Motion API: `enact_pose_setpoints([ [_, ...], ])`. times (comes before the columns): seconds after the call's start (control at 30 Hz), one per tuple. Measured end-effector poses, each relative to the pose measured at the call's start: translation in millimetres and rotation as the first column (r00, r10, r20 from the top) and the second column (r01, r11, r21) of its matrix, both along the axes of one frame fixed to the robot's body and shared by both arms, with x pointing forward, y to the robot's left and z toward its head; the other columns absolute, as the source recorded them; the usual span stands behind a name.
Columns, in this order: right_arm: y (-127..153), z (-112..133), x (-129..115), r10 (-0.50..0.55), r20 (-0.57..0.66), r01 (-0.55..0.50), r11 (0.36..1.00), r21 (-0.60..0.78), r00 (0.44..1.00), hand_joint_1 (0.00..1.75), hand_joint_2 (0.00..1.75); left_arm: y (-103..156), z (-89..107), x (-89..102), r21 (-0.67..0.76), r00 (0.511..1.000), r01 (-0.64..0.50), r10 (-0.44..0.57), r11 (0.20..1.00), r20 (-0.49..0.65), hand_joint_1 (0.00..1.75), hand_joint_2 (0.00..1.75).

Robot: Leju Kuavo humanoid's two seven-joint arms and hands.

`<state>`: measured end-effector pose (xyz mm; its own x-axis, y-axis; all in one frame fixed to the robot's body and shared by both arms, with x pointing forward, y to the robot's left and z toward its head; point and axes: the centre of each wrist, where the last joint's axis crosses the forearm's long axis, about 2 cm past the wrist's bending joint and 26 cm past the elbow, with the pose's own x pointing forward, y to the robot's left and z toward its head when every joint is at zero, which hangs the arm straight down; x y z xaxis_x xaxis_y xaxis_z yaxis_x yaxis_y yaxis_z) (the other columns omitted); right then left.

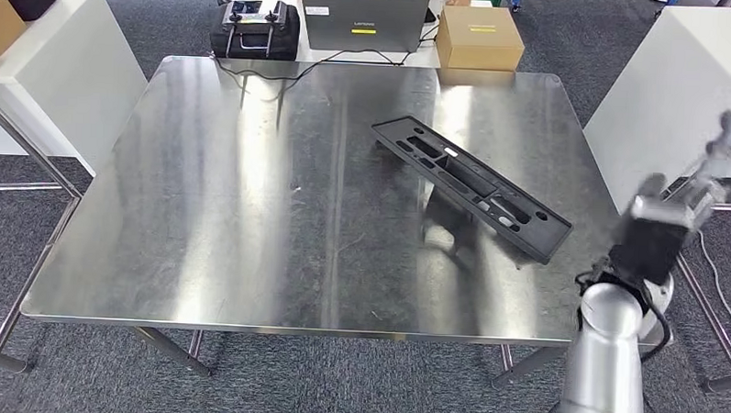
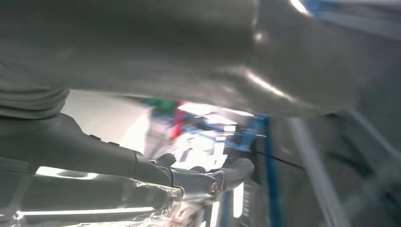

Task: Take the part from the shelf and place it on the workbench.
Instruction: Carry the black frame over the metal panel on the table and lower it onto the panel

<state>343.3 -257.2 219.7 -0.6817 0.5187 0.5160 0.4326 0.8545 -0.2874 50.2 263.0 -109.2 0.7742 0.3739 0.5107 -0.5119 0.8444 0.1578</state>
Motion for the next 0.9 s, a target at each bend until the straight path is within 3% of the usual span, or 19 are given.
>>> enact_pose_setpoints([
  [0.13, 5.8, -9.6, -46.7, 0.093, 0.106, -0.104, 0.989, 0.109, 0.990, 0.00, 0.00, -0.4, -0.2, -2.9, 0.012, 1.000, -0.029, 0.029, 1.000, -0.010, 0.00, 0.00],
  [0.43, 24.5, -17.5, -99.8, 0.190, 0.169, -0.221, 0.956, 0.192, 0.967, 0.00, 0.00, 1.2, -0.4, -4.4, -0.011, 0.992, -0.108, 0.107, 0.994, -0.068, 0.00, 0.00],
  [0.63, 32.4, -19.1, -105.6, 0.196, 0.147, -0.222, 0.957, 0.189, 0.969, 0.00, 0.00, 3.2, -0.6, -5.1, -0.020, 0.983, -0.161, 0.159, 0.987, -0.096, 0.00, 0.00],
  [0.9, 32.4, -24.7, -93.4, 0.199, 0.059, -0.207, 0.959, 0.196, 0.978, 0.00, 0.00, 0.8, -0.2, -3.8, -0.020, 0.971, -0.209, 0.205, 0.978, -0.126, 0.00, 0.00],
])
